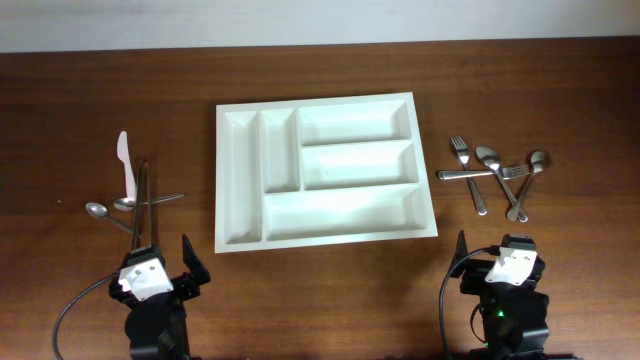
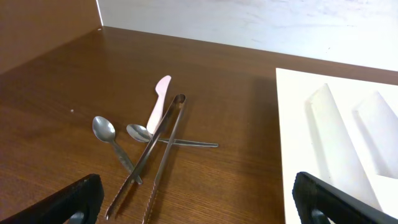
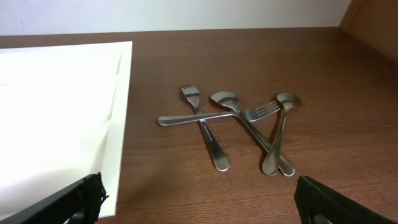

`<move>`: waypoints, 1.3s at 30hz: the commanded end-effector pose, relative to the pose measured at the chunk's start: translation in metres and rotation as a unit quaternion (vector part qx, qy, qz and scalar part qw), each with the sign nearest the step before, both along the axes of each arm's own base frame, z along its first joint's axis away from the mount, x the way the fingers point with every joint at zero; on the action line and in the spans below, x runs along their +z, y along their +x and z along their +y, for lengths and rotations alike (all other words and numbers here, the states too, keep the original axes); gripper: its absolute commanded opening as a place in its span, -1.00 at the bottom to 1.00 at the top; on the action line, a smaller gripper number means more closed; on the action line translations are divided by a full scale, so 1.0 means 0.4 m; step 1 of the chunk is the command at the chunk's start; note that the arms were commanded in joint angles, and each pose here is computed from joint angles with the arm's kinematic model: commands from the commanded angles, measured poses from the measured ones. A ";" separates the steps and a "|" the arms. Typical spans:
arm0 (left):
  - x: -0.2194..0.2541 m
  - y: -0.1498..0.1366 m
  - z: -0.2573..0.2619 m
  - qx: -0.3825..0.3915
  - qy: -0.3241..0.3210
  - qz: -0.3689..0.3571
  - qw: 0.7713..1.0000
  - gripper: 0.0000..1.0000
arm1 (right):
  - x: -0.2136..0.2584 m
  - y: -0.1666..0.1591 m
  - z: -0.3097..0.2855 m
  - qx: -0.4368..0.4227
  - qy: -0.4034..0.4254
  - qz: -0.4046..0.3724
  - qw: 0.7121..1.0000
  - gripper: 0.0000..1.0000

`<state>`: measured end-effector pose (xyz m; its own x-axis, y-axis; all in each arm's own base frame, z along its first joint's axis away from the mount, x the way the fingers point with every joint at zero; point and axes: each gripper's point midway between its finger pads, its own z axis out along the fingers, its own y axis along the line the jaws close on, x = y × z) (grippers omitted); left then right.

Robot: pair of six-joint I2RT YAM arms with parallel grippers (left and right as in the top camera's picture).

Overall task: Pack container
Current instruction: 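Raise both grippers from rest and move the right gripper toward the cutlery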

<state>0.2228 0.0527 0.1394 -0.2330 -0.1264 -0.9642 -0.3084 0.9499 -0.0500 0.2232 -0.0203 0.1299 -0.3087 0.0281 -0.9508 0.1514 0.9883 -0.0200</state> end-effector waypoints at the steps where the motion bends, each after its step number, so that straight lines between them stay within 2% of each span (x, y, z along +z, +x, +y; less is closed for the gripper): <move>1: -0.005 0.002 -0.007 -0.007 -0.002 -0.002 1.000 0.99 | -0.003 -0.001 -0.005 -0.007 0.005 -0.002 1.000 0.98; 22: 0.000 0.004 -0.008 -0.009 -0.002 -0.007 1.000 0.99 | -0.003 -0.001 -0.005 -0.007 0.005 -0.002 1.000 0.98; 27: -0.008 0.017 -0.093 -0.105 -0.029 -0.003 0.994 0.99 | -0.003 0.001 0.003 0.002 0.008 -0.003 1.000 0.98; 31: -0.022 0.018 -0.161 -0.180 -0.053 0.009 0.982 0.99 | -0.009 0.001 0.105 0.114 0.045 0.004 0.992 0.98; 35: -0.041 0.018 -0.184 -0.203 -0.067 0.031 0.976 0.98 | 0.011 -0.005 0.170 0.179 0.093 -0.008 0.979 0.98; 37: -0.007 0.017 -0.202 -0.221 -0.084 0.020 0.972 0.99 | 0.036 0.000 0.176 0.175 0.135 -0.024 0.975 0.98; 39: 0.055 0.016 -0.203 -0.221 -0.086 -0.003 0.972 0.99 | 0.081 0.001 0.177 0.175 0.142 -0.048 0.973 0.98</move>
<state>0.2307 -0.0138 0.1241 -0.3476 -0.1466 -0.9261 0.0463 0.9838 -0.1731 0.2265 0.0375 0.1436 -0.2776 0.1155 -0.9537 -0.1472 0.9759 0.1611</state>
